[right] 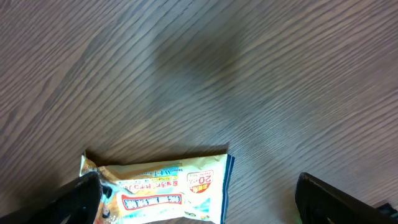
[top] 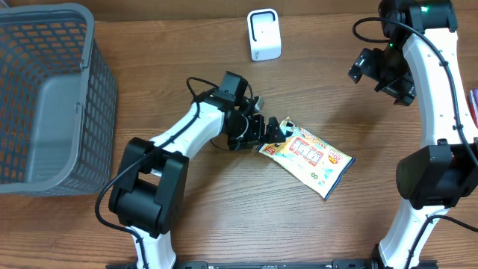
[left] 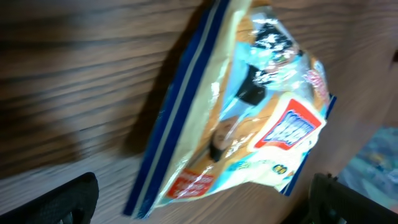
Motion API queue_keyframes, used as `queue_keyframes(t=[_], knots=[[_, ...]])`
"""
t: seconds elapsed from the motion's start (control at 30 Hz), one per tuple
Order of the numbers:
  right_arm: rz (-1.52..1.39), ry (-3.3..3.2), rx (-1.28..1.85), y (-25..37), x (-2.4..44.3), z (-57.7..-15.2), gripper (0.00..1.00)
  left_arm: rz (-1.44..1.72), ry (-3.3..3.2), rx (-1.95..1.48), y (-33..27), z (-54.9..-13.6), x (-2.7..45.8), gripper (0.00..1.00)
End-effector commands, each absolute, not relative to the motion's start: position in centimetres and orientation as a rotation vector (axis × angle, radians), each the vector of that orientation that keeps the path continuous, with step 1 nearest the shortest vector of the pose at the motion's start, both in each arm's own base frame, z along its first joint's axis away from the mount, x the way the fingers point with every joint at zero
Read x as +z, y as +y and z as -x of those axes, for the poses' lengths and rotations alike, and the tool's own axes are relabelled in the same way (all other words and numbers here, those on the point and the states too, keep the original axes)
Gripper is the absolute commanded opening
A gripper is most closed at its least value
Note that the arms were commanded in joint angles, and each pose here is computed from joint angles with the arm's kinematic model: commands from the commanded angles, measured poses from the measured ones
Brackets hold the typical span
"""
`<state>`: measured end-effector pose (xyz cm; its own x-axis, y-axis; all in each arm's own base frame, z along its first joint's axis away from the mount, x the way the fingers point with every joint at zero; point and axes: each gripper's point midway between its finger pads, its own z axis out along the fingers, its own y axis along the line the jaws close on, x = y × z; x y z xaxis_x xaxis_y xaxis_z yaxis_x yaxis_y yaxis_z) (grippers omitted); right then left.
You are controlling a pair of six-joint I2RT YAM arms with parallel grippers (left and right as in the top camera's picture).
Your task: Scan the item barcode
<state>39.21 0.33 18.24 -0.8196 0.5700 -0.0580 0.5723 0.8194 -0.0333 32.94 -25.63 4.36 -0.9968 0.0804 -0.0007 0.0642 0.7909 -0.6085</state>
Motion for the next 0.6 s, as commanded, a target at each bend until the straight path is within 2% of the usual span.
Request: queue_keyframes(t=[0.0,0.37,0.57], knots=[[-0.831,2.986,-0.045,0.7,18.4,-39.1,1.00,0.068,-2.918,1.012,-27.0,-32.2,4.1,1.00],[-0.771,3.011,-0.018,0.9,18.3,-39.1,1.00,-0.052,-2.916,0.908,-28.2,-31.3,1.7,1.00],[-0.582,3.084,0.191,3.3,18.3,-38.9,1.00,-0.035,-2.804,0.984,-29.9,-30.6,-1.3,0.99]])
